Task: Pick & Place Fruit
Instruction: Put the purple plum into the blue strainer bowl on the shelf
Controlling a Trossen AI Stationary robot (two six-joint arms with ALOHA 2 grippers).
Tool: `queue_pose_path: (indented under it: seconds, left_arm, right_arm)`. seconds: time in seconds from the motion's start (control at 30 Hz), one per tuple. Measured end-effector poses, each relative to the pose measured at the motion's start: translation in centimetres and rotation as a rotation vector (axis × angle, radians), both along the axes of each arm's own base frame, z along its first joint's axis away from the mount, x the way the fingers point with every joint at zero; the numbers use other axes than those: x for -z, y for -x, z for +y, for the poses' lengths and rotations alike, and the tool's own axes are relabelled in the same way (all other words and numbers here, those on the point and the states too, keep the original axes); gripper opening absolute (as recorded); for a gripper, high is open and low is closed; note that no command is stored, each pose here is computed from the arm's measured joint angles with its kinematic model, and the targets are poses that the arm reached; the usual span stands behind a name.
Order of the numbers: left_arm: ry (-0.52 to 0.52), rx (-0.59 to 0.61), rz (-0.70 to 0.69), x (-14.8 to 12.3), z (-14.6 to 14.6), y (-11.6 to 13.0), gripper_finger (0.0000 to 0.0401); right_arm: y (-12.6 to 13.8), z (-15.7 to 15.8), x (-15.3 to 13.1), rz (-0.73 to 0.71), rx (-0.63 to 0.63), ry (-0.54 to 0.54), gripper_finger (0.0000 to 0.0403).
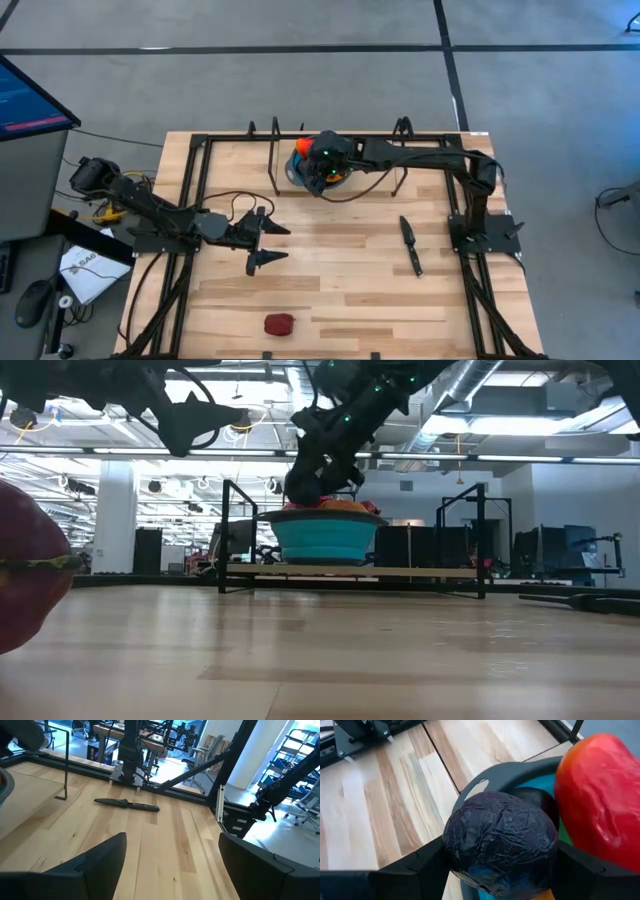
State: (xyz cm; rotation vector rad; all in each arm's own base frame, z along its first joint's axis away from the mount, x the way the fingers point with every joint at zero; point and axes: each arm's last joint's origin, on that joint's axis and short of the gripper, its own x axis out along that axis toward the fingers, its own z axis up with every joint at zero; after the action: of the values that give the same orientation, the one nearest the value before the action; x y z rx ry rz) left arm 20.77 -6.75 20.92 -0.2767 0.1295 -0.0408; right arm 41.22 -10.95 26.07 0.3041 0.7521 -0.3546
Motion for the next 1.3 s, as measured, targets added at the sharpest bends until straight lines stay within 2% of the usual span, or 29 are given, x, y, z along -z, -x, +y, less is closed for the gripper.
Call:
queue_pose_path:
  seconds: [0.6, 1.3]
  left_arm:
    - [0.002, 0.000, -0.001, 0.0, 0.0, 0.0, 0.0309]
    - [0.002, 0.000, -0.002, 0.0, 0.0, 0.0, 0.0309]
  right_arm:
    - [0.6, -1.0, -0.4, 0.007, 0.023, 0.004, 0.0364]
    - [0.5, -0.9, 0.0, 0.026, 0.027, -0.007, 0.0329]
